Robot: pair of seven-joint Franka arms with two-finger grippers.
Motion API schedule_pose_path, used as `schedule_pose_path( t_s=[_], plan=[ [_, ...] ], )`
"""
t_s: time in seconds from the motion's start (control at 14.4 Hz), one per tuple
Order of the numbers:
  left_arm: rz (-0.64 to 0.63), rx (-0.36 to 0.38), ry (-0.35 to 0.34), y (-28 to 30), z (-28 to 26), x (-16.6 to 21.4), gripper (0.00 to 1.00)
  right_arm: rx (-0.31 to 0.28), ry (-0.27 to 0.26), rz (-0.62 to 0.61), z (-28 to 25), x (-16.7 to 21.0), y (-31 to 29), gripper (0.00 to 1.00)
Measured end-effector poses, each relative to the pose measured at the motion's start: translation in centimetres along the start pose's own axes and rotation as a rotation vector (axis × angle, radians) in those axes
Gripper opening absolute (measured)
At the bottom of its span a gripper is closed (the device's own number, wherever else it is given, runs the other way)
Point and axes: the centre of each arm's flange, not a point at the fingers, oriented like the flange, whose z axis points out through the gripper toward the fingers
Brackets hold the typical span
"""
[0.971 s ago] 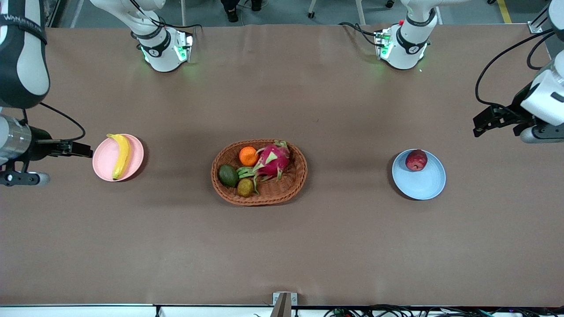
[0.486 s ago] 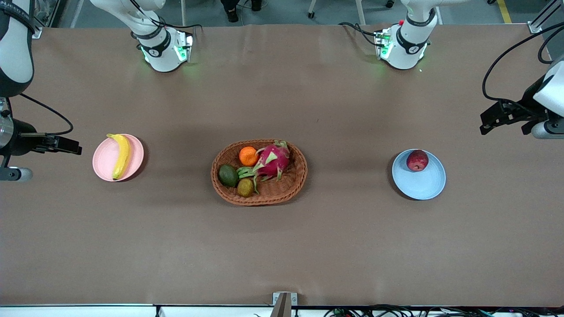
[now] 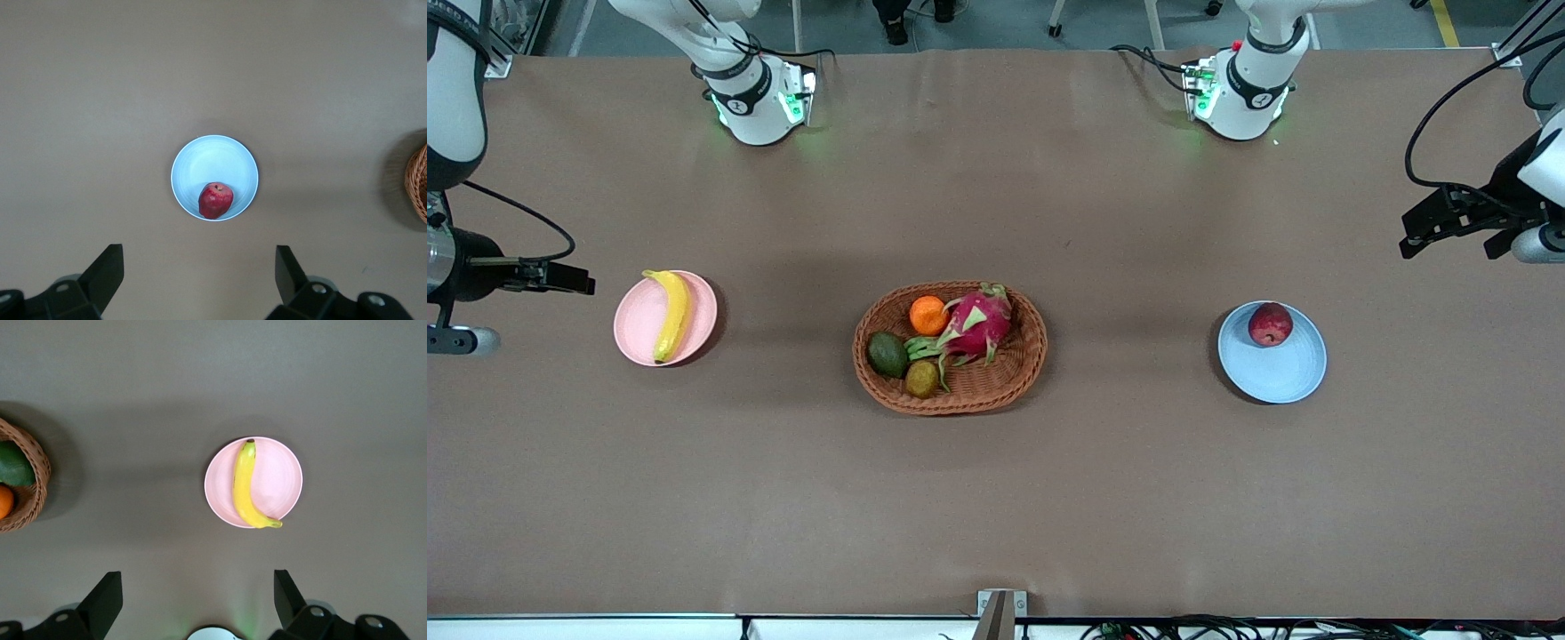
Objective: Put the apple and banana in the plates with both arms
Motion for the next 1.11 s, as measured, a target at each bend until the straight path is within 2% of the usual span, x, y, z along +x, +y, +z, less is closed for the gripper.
schedule_pose_path(
  t_s=[0.21, 0.83, 1.11],
  plan=[
    [0.000, 0.000, 0.000, 0.0, 0.0, 0.0, 1.00, 0.004, 0.005, 0.001, -2.0, -1.9, 0.1, 1.00],
    [-0.002, 0.000, 0.001, -0.1, 0.0, 0.0, 1.00, 0.008, 0.078, -0.033, -5.8, -5.2, 1.0, 1.00],
    [-0.002, -0.001, 0.001, -0.1, 0.0, 0.0, 1.00, 0.014, 0.105, -0.013, -7.2, -8.8, 2.5, 1.00]
  ],
)
